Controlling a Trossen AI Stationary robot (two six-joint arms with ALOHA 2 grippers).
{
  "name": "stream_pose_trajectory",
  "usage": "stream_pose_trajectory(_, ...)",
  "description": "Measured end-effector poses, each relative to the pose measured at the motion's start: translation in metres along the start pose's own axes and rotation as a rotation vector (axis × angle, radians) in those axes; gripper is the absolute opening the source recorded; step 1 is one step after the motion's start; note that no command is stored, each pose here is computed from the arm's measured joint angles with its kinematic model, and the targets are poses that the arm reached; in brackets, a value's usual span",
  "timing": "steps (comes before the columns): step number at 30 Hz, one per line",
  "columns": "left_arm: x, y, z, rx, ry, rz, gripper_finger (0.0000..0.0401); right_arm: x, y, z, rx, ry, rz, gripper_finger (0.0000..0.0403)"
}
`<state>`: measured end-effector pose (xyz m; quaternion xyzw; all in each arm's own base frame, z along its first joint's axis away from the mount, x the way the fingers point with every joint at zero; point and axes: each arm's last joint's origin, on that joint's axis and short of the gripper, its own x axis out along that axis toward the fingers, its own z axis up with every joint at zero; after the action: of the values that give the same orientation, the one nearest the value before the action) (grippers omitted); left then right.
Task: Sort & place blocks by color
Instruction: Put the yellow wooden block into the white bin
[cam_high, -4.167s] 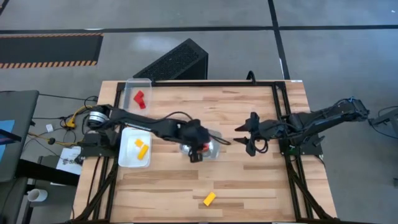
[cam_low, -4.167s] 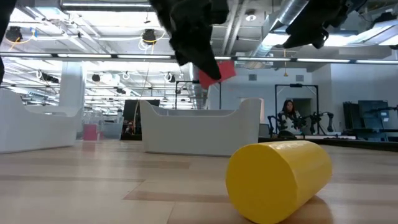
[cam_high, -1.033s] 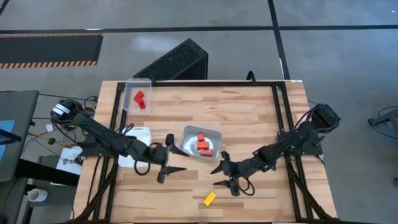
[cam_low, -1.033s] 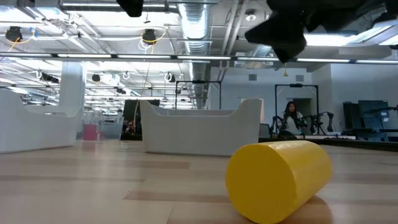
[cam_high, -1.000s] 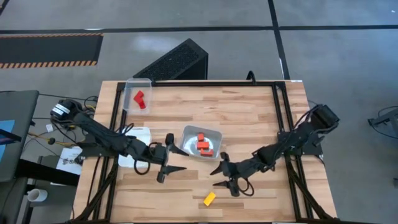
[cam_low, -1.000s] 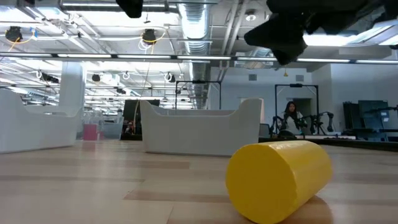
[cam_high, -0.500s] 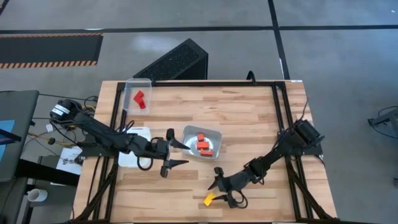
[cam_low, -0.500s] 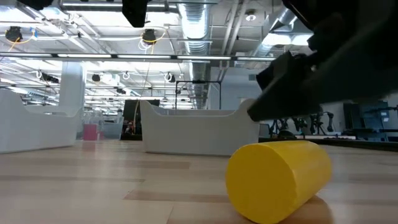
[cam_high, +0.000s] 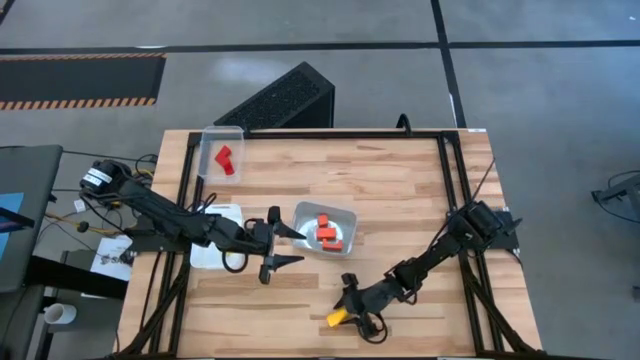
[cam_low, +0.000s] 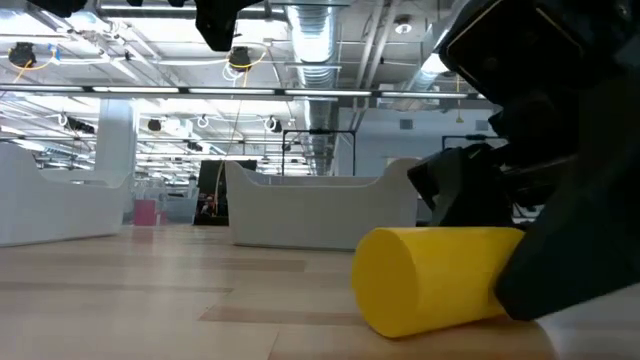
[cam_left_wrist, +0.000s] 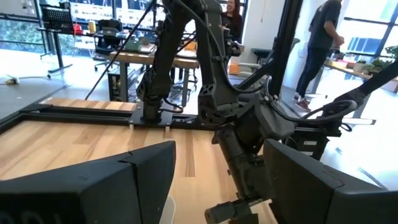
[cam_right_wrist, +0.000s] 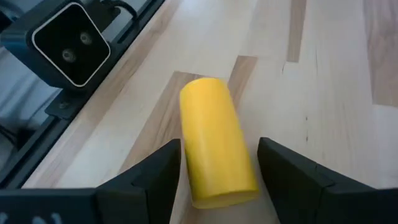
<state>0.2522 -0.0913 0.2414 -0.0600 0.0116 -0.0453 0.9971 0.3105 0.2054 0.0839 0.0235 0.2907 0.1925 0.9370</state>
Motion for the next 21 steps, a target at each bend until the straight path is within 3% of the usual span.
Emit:
stream_pose_trajectory(7,0.000,0.000,0.000,-0.016,0.000,0.009,0.0229,-0.001,-0.003,-0.004,0.029,0.057,-0.020,0.0213)
stream_pose_trajectory(14,0.000,0.000,0.000,-0.017,0.003,0.016,0.0229,-0.005,-0.002,0.001,0.036,0.060,-0.018,0.0121)
stream_pose_trajectory(18,0.000,-0.002,-0.001,0.013,0.006,-0.011,0.0230,-0.016,-0.008,0.015,0.107,0.040,-0.017,0.0121)
stream_pose_trajectory(21,-0.001,-0.007,0.000,0.064,-0.007,-0.071,0.0237,-0.032,-0.014,0.043,0.184,-0.049,0.005,0.0121)
